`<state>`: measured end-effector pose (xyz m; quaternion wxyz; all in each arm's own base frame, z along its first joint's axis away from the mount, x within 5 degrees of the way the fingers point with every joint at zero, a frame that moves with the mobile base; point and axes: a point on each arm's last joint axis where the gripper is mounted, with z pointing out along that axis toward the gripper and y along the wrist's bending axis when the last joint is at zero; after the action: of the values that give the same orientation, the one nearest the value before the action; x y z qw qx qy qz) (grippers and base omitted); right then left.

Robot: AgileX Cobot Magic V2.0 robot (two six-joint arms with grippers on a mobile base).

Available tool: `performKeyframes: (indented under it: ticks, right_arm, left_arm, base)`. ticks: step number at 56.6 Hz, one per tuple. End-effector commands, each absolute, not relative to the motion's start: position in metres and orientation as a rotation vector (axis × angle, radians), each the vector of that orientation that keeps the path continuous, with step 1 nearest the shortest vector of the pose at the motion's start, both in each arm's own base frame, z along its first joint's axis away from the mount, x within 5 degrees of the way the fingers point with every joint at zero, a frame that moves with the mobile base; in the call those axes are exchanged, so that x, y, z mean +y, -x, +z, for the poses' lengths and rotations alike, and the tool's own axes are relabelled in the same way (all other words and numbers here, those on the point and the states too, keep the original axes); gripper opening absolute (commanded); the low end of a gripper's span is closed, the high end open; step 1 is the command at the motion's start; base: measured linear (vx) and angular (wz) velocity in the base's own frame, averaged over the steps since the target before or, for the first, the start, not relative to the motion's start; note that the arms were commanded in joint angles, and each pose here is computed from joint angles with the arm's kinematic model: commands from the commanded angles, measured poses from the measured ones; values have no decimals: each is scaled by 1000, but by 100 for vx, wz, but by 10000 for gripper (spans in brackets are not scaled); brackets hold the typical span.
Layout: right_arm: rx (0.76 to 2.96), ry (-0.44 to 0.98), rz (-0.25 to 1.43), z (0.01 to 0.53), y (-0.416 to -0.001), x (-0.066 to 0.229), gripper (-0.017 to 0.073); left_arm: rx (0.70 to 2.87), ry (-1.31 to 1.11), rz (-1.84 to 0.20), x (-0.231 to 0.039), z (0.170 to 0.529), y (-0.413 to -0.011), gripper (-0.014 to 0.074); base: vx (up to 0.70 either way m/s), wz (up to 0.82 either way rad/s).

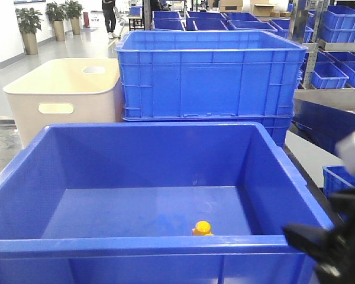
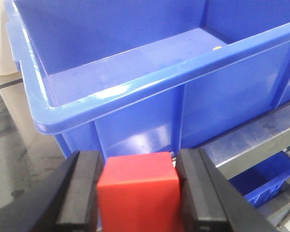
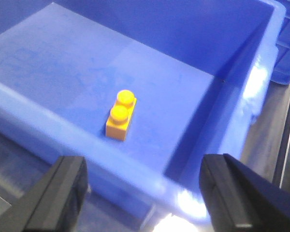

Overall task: Pick red and yellow blocks into blue bin
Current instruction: 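Move the left gripper over the blue bin and release the cube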

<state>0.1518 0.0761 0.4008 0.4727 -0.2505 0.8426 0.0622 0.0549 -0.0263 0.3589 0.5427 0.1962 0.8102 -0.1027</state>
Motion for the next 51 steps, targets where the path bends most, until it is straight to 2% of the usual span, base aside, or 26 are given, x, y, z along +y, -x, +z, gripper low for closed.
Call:
performKeyframes:
  ticks: [1,11,20,30,40,51]
  right_arm:
    - [1942,596,147,410,-139,68,527]
    - [1959,598,145,391,-118,57,527]
    - [1971,596,146,380,-110,52,527]
    - [2027,609,133,375,-108,50,527]
    - [2034,610,131,374,-108,50,527]
    - [2034,610,131,374,-108,50,527]
  left_arm:
    - [1826,-437,-264,-27,373,-57,303]
    - [1773,-420,-269,-28,378,-59,303]
    - [1735,-401,-300,-36,391,-78,303]
    - [1800,-493,-244,-55,408,-125,303]
    - [1848,-573,-252,-83,422,-188,303]
    - [1967,-607,-267,-110,419,-254,340]
  base:
    - [0,0]
    - [0,0]
    - [0,0]
    - [0,0]
    - [0,0]
    - [0,0]
